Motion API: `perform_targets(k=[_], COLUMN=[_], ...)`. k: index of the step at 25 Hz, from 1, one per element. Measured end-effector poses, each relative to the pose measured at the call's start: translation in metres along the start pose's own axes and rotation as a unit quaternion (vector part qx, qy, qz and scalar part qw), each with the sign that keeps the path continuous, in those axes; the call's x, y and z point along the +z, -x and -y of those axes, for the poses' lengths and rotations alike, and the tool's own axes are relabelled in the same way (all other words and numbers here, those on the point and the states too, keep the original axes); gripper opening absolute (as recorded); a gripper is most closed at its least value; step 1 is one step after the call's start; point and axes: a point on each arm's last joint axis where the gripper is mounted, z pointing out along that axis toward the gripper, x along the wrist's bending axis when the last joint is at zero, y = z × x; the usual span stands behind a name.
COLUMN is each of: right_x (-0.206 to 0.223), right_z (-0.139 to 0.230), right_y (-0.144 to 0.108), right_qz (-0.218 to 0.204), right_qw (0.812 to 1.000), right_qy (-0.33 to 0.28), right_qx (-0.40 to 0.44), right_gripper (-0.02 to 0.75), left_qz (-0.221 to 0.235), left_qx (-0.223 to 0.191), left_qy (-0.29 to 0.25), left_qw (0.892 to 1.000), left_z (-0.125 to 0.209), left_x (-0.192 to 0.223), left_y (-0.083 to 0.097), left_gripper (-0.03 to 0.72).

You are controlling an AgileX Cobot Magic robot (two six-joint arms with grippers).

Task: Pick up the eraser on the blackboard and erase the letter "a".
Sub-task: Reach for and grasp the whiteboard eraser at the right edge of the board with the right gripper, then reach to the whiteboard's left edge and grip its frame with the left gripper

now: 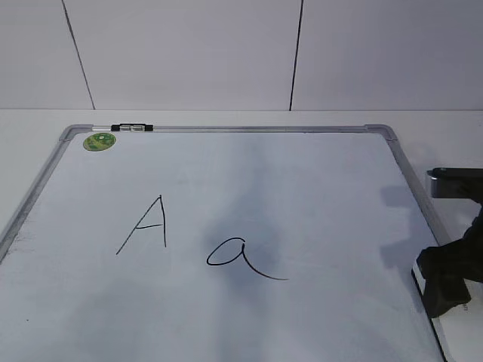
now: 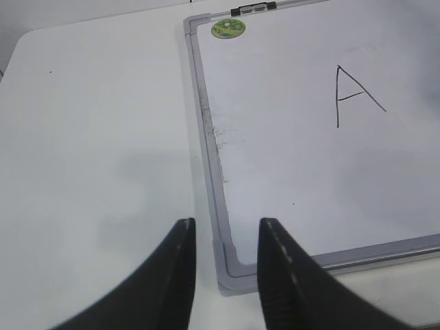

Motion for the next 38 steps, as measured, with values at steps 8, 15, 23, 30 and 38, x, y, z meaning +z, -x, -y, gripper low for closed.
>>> perform_targets(k=[8, 15, 23, 30, 38], right_x=[0.010, 0.011, 0.015, 0.016, 0.016], right_z=[-0.003, -0.005, -0.006, -0.007, -0.007], right_y=[0.000, 0.000, -0.001, -0.001, 0.000], right_qz=[0.002, 0.001, 0.001, 0.001, 0.002], right_qw=[1.000, 1.000, 1.000, 1.000, 1.000], right_qy=[-0.016, -0.011, -0.011, -0.010, -0.010], right_qx=[0.002, 0.003, 0.003, 0.003, 0.003], right_gripper=[0.653, 0.647, 0.636, 0.617, 0.572], left_qz=[0.000, 0.000, 0.000, 0.000, 0.000], left_qx=[0.000, 0.000, 0.000, 0.000, 0.000], left_qy=[0.000, 0.000, 0.000, 0.000, 0.000], left_qw=[1.000, 1.000, 1.000, 1.000, 1.000], left_z=[0.000, 0.000, 0.000, 0.000, 0.000], left_x=[0.000, 0.000, 0.000, 0.000, 0.000], left_y=[0.000, 0.000, 0.000, 0.000, 0.000], left_gripper=[0.235, 0.235, 0.235, 0.235, 0.235])
